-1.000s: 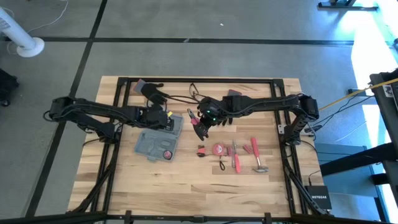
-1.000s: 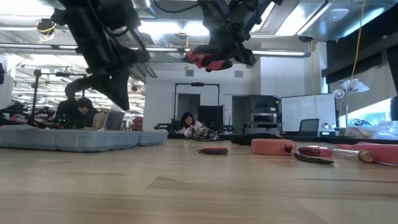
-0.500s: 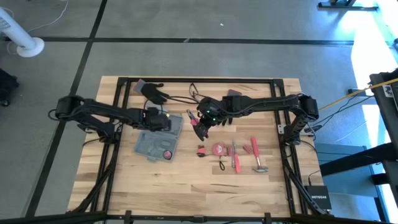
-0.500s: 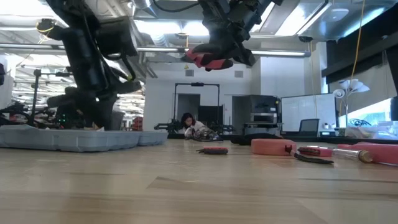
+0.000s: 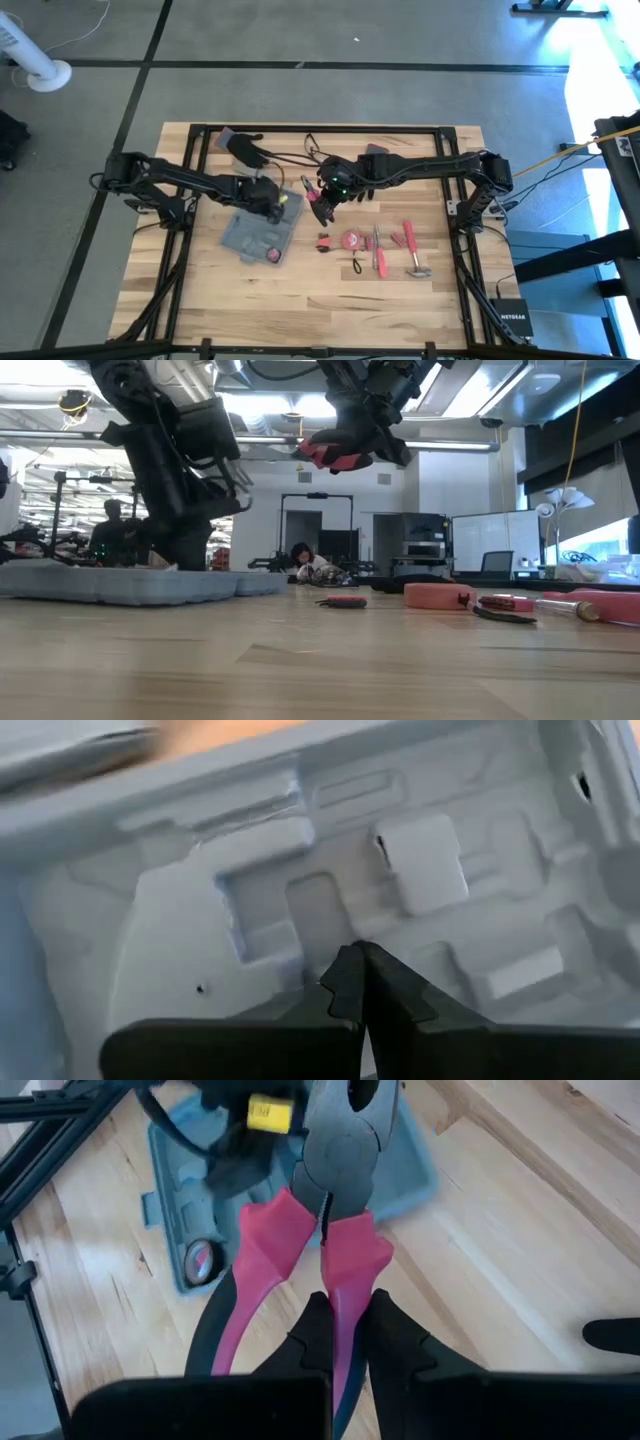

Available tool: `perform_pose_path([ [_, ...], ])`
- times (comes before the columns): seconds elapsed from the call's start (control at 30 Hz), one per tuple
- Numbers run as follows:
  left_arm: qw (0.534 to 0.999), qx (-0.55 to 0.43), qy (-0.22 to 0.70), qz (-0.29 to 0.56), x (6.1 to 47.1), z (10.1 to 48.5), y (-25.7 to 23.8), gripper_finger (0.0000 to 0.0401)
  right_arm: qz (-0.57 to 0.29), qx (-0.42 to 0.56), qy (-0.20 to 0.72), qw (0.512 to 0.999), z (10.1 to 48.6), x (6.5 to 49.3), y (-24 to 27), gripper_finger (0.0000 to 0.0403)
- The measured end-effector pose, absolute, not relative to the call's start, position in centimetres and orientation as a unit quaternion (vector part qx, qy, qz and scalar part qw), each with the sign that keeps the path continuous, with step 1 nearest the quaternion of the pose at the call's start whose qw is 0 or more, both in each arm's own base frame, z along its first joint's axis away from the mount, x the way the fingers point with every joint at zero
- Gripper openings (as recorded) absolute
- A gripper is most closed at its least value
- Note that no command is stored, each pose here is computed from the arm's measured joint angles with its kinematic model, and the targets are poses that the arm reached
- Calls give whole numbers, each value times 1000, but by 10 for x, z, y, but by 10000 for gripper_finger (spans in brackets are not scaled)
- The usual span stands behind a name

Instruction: Prefit tool cases

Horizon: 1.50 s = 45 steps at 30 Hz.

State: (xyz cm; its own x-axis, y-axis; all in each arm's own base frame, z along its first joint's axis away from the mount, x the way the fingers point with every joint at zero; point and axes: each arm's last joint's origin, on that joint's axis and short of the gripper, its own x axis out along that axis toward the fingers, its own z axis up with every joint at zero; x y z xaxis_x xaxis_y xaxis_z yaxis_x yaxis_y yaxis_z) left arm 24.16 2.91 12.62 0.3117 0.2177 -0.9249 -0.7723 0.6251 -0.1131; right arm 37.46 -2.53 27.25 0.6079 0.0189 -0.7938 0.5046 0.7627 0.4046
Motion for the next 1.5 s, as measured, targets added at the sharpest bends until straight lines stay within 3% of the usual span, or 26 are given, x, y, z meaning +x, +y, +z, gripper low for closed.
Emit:
perform_pose_path([
  [0.3, 823, -73, 556, 93, 246, 126, -3, 0, -151, 324, 416, 836, 273, 375, -25, 26],
  [0.63, 885, -24, 462, -42, 274, 150, -39, 0, -159, 322, 413, 837, 273, 375, -26, 26],
  [0.9, 895, -47, 443, -20, 280, 182, -39, 0, -155, 326, 397, 844, 275, 377, -29, 26],
  [1.03, 876, -35, 481, 0, 253, 200, -37, 0, -154, 324, 397, 845, 275, 377, -31, 26],
  [1.2, 836, -119, 519, 132, 201, 226, -38, 0, -148, 318, 397, 848, 275, 377, -33, 26],
  [1.33, 768, -240, 542, 242, 160, 236, -46, 0, -142, 315, 389, 854, 277, 379, -33, 26],
  [1.43, 690, -270, 596, 311, 140, 230, -51, 0, -134, 314, 373, 863, 278, 382, -34, 26],
  [1.5, 665, -291, 605, 328, 135, 225, -57, 0, -125, 317, 364, 867, 280, 384, -34, 26],
])
